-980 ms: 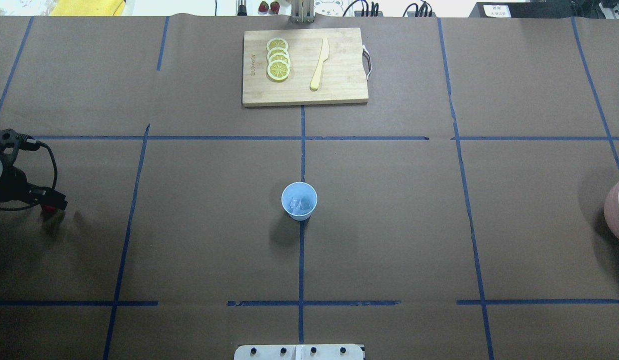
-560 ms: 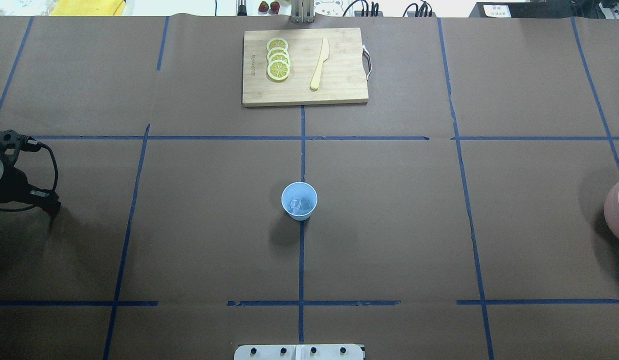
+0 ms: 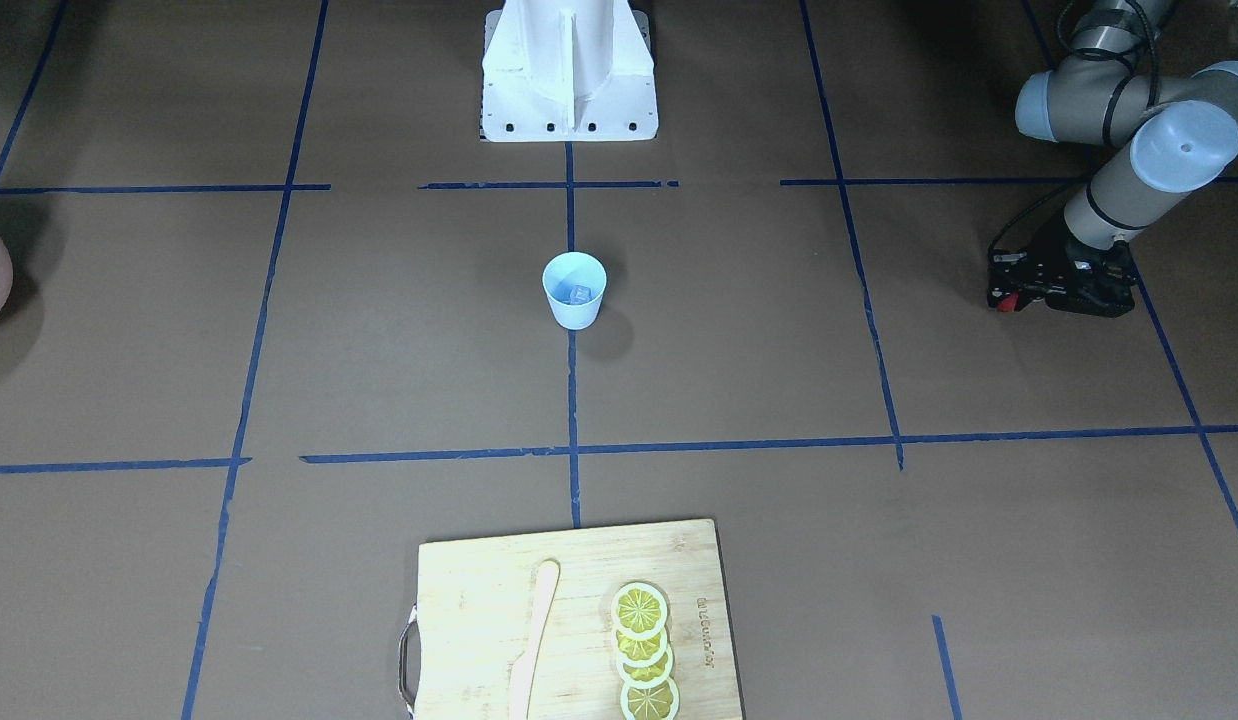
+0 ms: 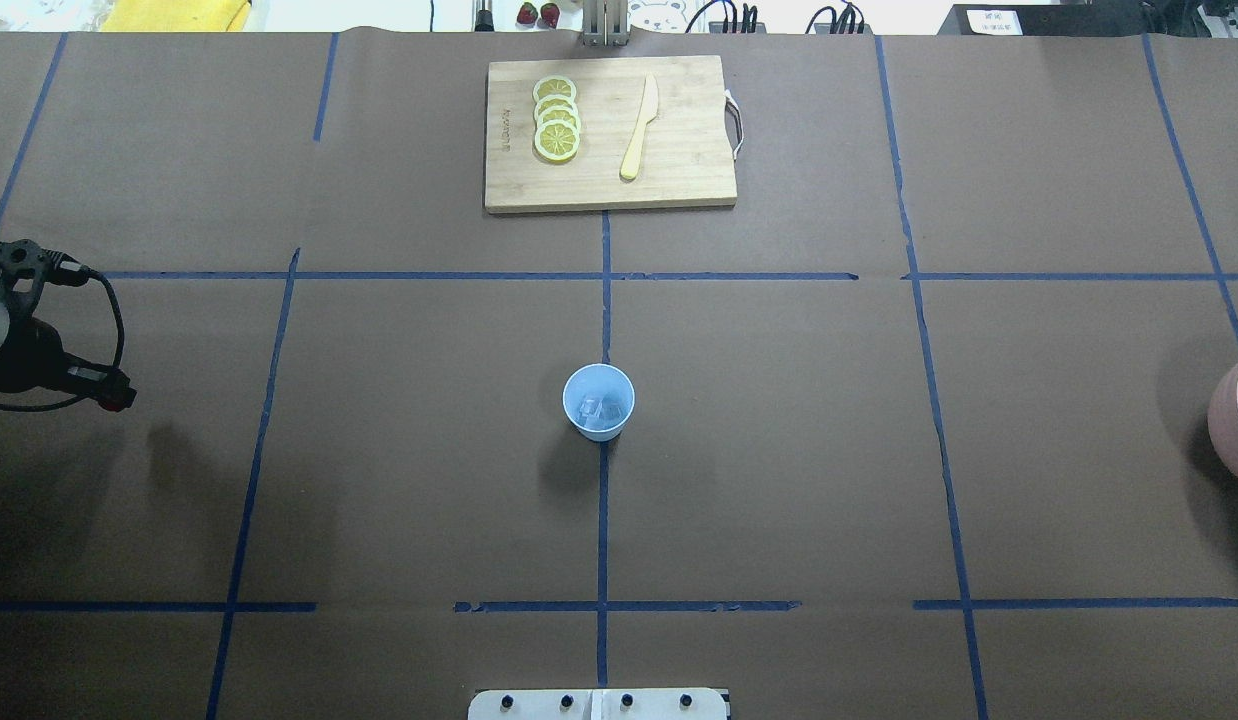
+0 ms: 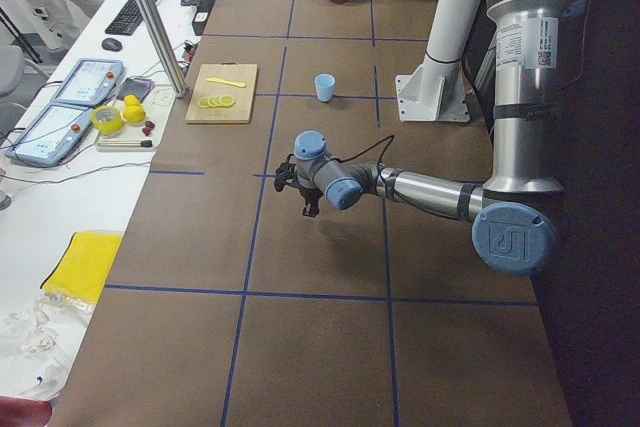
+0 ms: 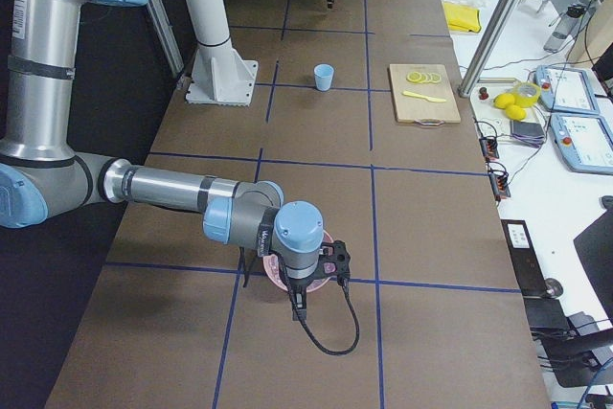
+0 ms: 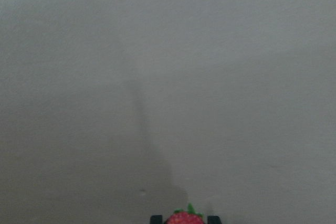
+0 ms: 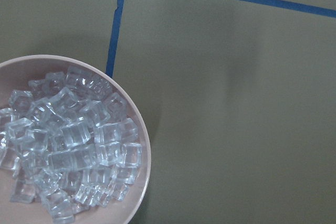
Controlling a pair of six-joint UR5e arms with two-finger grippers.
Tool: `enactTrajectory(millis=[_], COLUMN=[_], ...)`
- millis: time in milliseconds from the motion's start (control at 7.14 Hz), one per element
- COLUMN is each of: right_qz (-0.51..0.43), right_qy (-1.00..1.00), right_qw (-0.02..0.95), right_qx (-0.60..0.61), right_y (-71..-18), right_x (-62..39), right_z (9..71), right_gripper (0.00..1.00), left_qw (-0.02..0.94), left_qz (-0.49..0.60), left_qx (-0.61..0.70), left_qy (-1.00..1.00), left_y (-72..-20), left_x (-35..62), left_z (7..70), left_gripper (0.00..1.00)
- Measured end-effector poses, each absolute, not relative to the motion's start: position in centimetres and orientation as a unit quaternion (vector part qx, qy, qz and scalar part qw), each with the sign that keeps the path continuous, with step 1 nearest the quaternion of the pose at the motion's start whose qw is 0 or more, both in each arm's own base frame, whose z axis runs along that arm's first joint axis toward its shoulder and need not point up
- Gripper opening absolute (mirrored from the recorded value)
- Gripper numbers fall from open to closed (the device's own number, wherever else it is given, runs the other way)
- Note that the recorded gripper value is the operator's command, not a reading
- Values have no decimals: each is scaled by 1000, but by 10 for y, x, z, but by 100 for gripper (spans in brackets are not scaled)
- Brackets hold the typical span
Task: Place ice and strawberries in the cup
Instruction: 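Lift the strawberry with the left gripper and carry it over the cup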
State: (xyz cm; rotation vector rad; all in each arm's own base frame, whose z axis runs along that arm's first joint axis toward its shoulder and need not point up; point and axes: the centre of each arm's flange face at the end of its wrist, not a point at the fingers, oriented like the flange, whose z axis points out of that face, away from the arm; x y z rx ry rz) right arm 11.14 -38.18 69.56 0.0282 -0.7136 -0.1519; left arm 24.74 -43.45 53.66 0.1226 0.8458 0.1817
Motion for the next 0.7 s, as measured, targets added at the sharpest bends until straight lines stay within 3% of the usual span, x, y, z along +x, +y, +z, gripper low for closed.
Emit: enactTrajectory(millis=[700], right_qz=[-77], right_qy=[-349], right_qw=[934], right_qx=[19], right_y=[-383], right_x=[111], right_z=[691], right_gripper=[99], left_qw=[912], left_qz=[40], left_qx=[33], left_qy=[406], left_y=[-457], left_x=[272], left_z=[346], left_gripper=[0])
